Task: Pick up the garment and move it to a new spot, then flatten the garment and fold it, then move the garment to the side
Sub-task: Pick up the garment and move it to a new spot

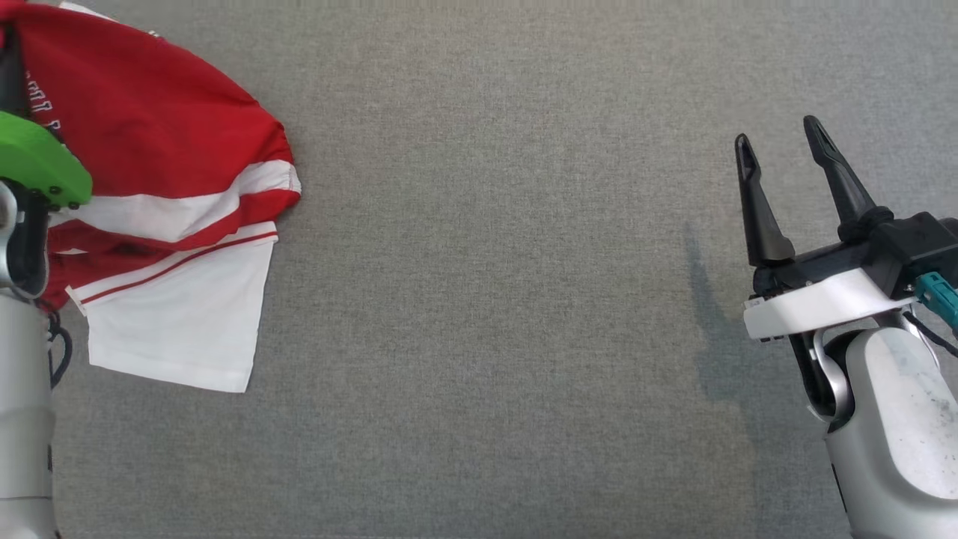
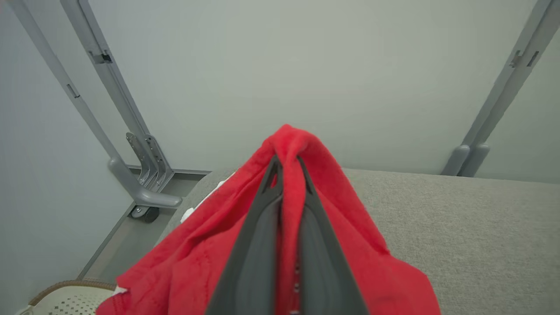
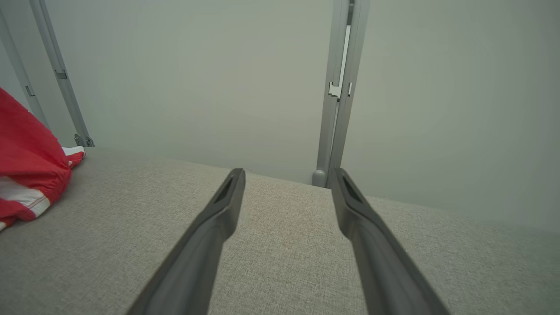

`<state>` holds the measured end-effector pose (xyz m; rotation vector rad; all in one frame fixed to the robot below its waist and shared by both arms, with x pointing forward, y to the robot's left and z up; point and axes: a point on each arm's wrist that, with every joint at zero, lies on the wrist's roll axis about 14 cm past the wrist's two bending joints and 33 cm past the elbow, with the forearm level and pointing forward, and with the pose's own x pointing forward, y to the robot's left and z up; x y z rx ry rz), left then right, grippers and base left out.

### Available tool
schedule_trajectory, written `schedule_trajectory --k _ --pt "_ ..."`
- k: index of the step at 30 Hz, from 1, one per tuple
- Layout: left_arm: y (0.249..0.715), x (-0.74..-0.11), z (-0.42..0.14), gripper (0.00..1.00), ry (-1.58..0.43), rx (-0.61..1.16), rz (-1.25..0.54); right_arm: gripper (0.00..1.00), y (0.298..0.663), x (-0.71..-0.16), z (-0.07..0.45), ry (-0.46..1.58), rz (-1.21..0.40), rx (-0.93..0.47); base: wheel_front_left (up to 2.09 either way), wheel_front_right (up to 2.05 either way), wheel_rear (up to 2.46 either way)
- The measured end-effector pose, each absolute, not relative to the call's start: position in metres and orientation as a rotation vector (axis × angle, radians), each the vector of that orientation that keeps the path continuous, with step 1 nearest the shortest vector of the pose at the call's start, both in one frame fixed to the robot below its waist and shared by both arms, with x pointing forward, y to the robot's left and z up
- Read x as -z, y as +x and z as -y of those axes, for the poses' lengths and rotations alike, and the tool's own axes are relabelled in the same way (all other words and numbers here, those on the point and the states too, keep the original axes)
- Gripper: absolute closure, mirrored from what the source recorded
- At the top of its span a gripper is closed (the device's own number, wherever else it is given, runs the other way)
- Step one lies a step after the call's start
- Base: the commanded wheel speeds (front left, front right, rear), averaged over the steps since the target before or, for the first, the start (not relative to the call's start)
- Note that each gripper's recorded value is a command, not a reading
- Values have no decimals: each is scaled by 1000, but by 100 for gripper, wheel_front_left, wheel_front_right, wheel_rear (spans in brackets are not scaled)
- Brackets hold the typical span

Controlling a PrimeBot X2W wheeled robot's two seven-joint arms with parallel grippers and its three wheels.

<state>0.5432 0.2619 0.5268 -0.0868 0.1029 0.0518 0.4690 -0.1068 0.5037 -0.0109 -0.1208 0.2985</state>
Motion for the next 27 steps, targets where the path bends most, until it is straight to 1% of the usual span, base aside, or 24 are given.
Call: schedule_trajectory --k 7,15,17,20,23,27 --pt "537 -599 -216 100 -77 78 109 0 456 -526 116 0 161 -254 0 0 0" --pt "514 -653 -142 100 -76 266 235 0 428 -542 126 16 184 -209 0 0 0" --pt "510 -658 -132 100 -79 291 245 0 424 -544 128 19 187 -203 0 0 0" --pt "499 -672 -97 100 -110 372 263 0 411 -547 132 19 191 -191 0 0 0" --pt "487 -682 -56 100 -152 473 268 0 398 -548 137 22 191 -171 0 0 0" --pt "463 -680 4 100 -224 619 240 0 381 -549 153 29 190 -120 0 0 0"
